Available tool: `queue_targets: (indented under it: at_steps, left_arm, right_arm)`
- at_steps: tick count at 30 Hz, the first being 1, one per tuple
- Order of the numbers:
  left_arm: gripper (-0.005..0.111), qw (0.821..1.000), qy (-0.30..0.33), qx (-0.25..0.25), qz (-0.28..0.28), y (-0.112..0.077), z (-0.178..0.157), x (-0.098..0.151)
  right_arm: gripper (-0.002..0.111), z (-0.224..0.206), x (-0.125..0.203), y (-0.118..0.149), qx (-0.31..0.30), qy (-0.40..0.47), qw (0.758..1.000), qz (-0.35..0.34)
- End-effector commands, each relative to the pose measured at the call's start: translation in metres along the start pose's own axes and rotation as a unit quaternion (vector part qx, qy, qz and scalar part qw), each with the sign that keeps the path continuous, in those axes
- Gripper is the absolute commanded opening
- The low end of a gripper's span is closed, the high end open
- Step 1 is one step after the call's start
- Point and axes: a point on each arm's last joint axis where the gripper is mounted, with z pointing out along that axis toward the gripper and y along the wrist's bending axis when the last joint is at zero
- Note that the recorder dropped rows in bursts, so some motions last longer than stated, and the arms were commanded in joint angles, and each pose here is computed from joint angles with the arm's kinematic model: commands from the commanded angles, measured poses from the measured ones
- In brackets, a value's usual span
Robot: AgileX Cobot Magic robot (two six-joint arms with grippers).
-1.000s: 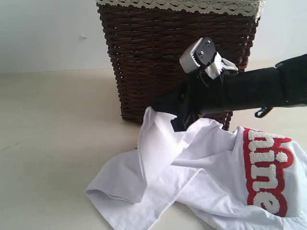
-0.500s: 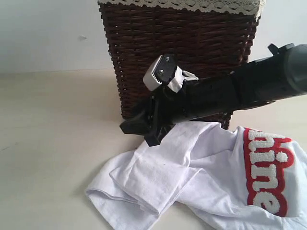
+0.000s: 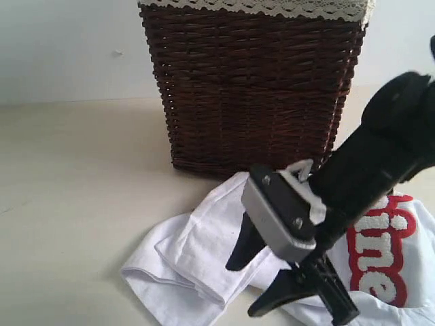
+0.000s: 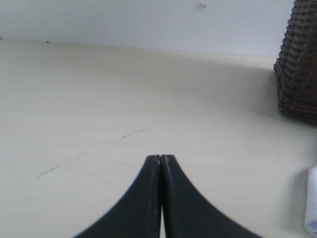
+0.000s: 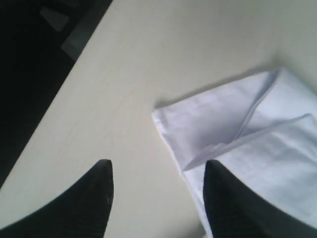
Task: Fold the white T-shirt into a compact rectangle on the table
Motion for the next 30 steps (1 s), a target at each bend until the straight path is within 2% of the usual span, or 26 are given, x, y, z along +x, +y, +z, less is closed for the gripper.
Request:
queue_targets:
  at_steps: [1,4,9,12,14,17,23,25,27,28,30]
  left_arm:
    - [0.000,1.000,-0.006,0.004,-0.001,-0.001,-0.001,-0.001]
    - [0.000,1.000,-0.006,0.004,-0.001,-0.001,-0.001,-0.001]
    - [0.000,1.000,-0.006,0.004,-0.001,-0.001,-0.001,-0.001]
    - [0.000,1.000,-0.006,0.004,-0.001,-0.001,-0.001,-0.001]
    - [0.000,1.000,-0.006,0.004,-0.001,-0.001,-0.001,-0.001]
    - [0.000,1.000,-0.006,0.004,-0.001,-0.001,-0.001,-0.001]
    - [0.000,1.000,-0.006,0.004,-0.001,-0.001,-0.001,-0.001]
    - [0.000,1.000,-0.006,0.004,-0.001,-0.001,-0.001,-0.001]
    - [0.000,1.000,-0.006,0.004,-0.001,-0.001,-0.001,-0.001]
    - [0.000,1.000,-0.006,0.004,-0.001,-0.001,-0.001,-0.001]
    - [0.000,1.000,-0.006,0.004,-0.001,-0.001,-0.001,-0.001]
  right_arm:
    - [0.054,0.033,0.005,0.004,-0.017,0.036,0.999,-0.014]
    - [0.054,0.060,0.004,-0.002,0.004,0.058,0.998,-0.009]
    - [0.045,0.092,-0.008,-0.004,0.005,0.076,0.997,-0.032]
    - [0.044,0.100,-0.014,-0.020,0.034,0.066,0.997,-0.018]
    - [0.040,0.103,-0.013,-0.023,0.030,0.066,0.997,-0.017]
    - [0.029,0.104,-0.010,-0.016,-0.008,0.075,0.997,-0.019]
    - [0.028,0.104,-0.012,-0.015,-0.015,0.068,0.998,-0.012]
    - [0.020,0.104,-0.014,-0.015,-0.009,0.058,0.998,0.020]
    - [0.004,0.104,-0.015,-0.015,-0.008,0.053,0.998,0.037]
    - [0.000,0.104,-0.015,-0.015,-0.010,0.051,0.998,0.046]
    - [0.000,0.104,-0.016,-0.013,-0.021,0.049,0.997,0.058]
